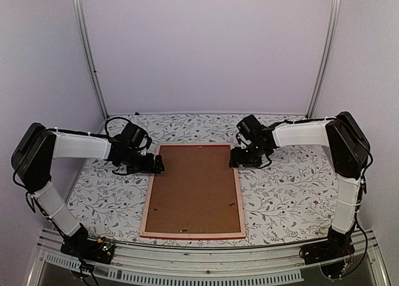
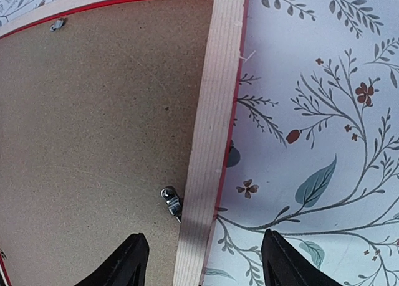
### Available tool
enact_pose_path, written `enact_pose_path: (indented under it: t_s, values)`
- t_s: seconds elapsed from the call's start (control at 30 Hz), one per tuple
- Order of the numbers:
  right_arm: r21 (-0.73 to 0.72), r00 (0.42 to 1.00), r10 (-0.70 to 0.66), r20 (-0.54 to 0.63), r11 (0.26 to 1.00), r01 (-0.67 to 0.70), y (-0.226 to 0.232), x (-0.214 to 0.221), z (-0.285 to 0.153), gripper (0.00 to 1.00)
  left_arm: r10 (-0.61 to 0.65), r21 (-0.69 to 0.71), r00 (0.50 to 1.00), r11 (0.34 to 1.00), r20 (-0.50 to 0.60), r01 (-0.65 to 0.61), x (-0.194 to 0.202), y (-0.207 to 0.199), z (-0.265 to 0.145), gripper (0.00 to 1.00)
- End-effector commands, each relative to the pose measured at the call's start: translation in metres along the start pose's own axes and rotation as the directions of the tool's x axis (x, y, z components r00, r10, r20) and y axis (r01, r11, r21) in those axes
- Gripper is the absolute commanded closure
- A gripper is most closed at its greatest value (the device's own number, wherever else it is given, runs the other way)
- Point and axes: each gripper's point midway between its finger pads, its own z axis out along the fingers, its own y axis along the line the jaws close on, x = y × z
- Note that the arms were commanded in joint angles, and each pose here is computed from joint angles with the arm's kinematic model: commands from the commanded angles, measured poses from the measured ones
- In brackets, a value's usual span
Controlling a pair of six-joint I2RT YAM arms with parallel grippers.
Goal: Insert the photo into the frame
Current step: Press the fastener onto the backboard.
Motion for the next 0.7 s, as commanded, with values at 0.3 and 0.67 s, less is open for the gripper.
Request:
enact_pose_path:
  t_s: [0.3,0.67]
  values:
    - [0.038,0.996,-0.084,-0.027,0.996,0.085,-0.004,-0.004,0.019,0.4,0.023,-0.015,1.0,1.0,-0.008,-0.023,-0.004,0.0,0.006,0.0]
    - [0.082,0.996,-0.088,-0.021,0.993,0.09,-0.011,-0.007,0.028,0.51,0.025,-0.009,0.999,1.0,-0.021,-0.025,-0.002,0.0,0.01,0.0]
